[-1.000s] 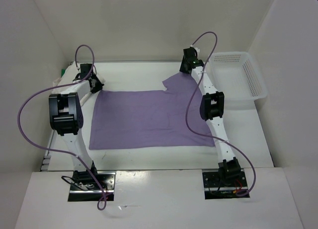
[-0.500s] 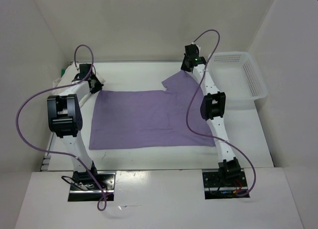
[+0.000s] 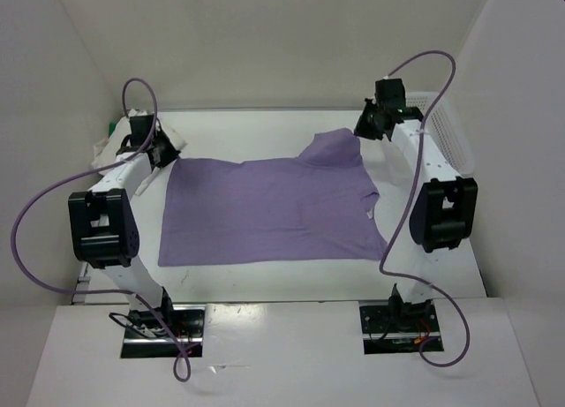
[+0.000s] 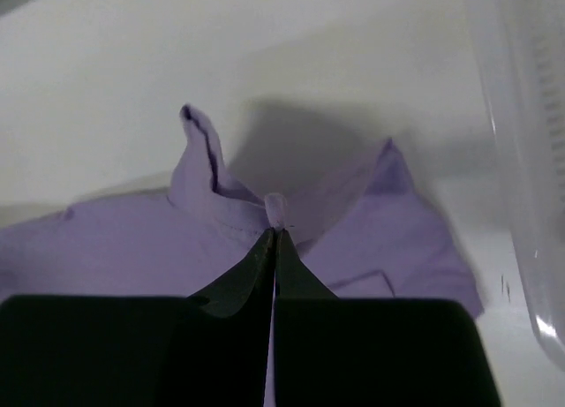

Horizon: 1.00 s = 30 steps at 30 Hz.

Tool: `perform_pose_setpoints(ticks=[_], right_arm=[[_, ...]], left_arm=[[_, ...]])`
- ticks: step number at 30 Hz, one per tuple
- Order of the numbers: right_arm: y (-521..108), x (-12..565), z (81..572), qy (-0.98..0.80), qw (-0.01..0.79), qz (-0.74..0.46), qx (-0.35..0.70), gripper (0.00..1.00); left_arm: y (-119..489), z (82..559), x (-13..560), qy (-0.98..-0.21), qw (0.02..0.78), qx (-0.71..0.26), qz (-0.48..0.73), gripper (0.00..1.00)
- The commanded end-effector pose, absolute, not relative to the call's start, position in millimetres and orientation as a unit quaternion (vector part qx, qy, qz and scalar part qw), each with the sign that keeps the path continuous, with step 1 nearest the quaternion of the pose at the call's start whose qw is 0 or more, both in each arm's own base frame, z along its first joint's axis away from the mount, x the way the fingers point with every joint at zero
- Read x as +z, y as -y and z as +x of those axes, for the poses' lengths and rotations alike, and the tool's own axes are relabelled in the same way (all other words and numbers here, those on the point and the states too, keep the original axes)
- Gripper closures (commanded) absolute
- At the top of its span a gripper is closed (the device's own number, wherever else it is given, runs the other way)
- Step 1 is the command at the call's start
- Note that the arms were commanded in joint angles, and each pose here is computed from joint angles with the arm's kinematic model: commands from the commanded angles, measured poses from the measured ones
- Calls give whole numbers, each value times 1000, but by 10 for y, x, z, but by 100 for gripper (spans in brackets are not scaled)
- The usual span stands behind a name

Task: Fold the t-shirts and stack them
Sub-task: Fold the other side of the tshirt into a rectangle

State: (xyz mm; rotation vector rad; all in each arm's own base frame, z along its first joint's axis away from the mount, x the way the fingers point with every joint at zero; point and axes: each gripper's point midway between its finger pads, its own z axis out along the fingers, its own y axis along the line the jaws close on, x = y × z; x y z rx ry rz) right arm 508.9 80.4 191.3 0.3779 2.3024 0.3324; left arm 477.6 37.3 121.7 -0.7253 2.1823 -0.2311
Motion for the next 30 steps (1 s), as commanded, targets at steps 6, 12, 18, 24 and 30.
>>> perform_pose_setpoints(ticks=[6,12,18,24,30], right_arm=[[-805,1952,4254,-900,380,156,145,100],[-772,1776,3644,-912,346,165,148,100],[-705,1479,3171,-932,285,180,134,100],[-678,1461,2810,-932,254,209,154,97],[-699,1420,2563,-940,221,210,156,96]], left_arm=[[-373,4406,1332,-864,403,-124,-275,100],[-442,4027,1273,-865,391,-116,-292,100],[-553,3806,1119,-865,362,-121,-326,100],[-566,3603,1062,-866,348,-119,-338,100],[-561,3448,957,-872,326,-114,-348,99]])
